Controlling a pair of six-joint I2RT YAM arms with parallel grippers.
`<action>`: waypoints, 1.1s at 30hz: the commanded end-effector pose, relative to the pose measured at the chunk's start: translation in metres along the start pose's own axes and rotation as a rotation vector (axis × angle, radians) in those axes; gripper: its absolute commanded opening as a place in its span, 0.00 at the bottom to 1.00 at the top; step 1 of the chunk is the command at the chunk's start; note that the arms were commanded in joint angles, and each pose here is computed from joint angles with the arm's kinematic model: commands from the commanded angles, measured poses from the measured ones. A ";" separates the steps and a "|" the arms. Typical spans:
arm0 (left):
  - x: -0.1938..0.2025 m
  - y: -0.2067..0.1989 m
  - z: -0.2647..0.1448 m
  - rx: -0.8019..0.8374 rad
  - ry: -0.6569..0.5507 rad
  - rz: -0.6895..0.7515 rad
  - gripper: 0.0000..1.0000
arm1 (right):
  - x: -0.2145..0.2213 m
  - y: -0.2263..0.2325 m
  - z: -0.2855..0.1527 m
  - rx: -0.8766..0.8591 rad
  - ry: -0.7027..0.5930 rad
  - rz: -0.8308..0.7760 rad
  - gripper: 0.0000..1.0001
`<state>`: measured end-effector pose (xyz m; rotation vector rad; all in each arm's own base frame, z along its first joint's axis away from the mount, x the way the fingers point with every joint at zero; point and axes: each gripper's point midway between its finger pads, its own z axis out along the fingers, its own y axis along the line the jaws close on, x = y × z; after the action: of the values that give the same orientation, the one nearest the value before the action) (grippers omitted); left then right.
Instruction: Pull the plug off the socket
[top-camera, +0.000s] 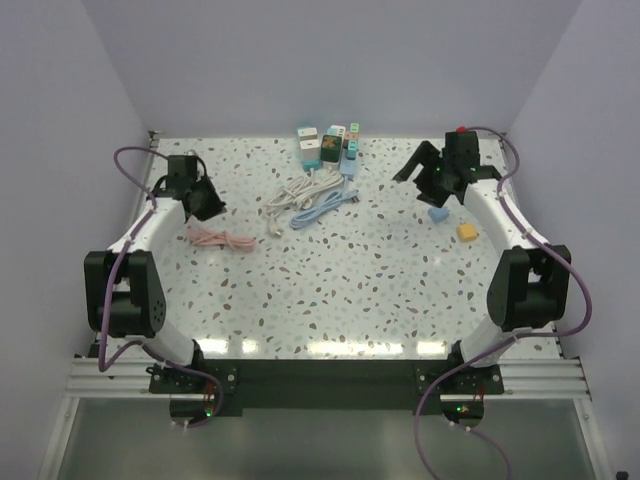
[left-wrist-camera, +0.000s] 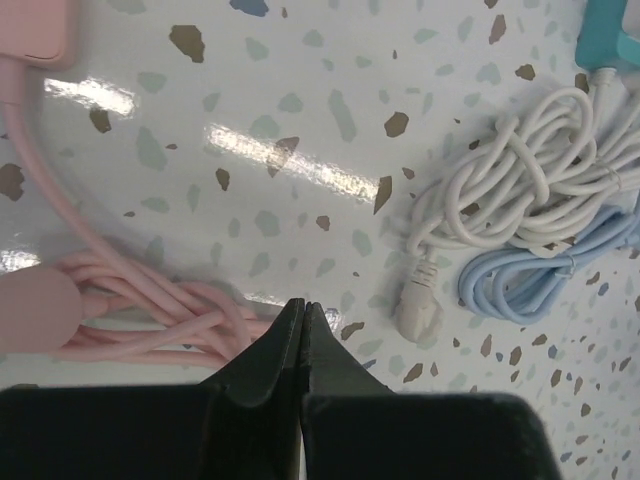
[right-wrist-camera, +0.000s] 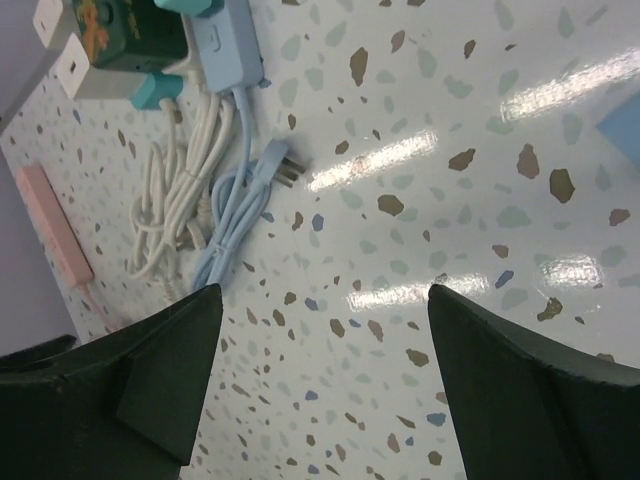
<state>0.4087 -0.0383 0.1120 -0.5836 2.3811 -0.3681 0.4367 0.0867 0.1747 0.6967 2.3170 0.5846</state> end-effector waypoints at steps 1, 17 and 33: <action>-0.024 0.008 -0.019 -0.075 -0.100 -0.033 0.00 | 0.008 0.026 0.002 -0.064 0.025 -0.107 0.86; -0.009 0.049 0.016 -0.294 -0.005 -0.068 0.00 | 0.039 0.045 0.003 -0.097 0.083 -0.197 0.86; -0.003 0.070 0.037 -0.405 0.045 -0.130 0.00 | 0.060 0.059 0.017 -0.144 0.144 -0.261 0.86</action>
<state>0.3997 0.0059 0.0444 -0.8460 2.5449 0.0125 0.4190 0.1589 0.1568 0.3638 2.4498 0.6420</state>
